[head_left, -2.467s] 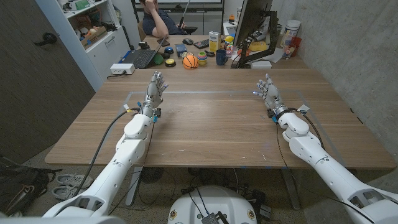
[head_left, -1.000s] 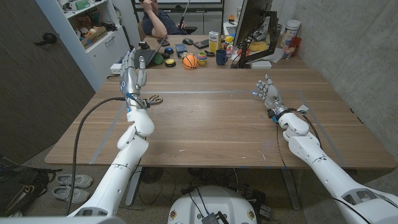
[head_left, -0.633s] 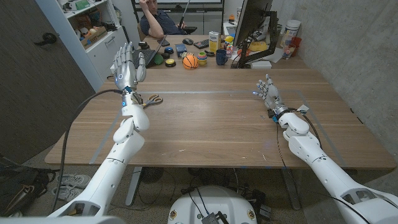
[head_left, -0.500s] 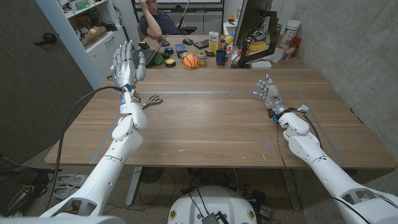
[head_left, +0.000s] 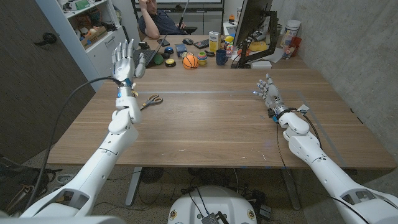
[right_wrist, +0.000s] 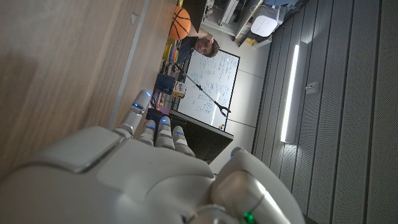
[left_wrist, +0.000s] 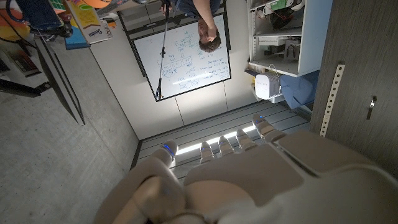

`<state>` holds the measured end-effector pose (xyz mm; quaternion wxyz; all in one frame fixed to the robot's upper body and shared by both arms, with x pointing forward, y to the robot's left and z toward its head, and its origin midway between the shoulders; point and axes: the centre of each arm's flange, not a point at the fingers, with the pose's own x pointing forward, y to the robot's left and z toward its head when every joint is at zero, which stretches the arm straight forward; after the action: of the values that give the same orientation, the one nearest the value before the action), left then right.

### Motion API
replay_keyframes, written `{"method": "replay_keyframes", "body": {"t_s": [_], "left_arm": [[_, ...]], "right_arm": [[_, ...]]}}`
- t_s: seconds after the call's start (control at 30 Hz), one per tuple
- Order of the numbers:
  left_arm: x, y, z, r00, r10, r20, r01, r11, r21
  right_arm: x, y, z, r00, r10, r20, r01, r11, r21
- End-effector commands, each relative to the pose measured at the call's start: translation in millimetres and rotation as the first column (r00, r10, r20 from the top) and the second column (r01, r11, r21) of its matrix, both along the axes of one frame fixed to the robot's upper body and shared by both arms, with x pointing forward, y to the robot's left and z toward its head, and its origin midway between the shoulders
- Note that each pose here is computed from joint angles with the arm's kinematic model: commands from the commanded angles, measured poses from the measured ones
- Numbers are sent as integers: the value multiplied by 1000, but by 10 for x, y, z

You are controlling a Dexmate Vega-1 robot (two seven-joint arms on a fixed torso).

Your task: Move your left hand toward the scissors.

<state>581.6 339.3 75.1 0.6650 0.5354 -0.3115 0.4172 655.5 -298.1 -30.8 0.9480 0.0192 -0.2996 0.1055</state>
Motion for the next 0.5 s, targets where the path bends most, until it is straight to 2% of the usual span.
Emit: {"method": "replay_keyframes", "body": {"t_s": [0.03, 0.27, 0.5], "left_arm": [[187, 123, 54, 971, -6, -239, 0, 1000, -27], [251, 121, 62, 940, -2, -342, -7, 1000, -26], [313, 130, 55, 897, 12, -442, -19, 1000, -11]], "right_arm": [[-33, -27, -5, 1000, -15, 7, 15, 1000, 4], [-32, -34, -2, 1000, -17, 8, 17, 1000, 3], [-14, -26, 12, 1000, -14, 13, 14, 1000, 0]]}}
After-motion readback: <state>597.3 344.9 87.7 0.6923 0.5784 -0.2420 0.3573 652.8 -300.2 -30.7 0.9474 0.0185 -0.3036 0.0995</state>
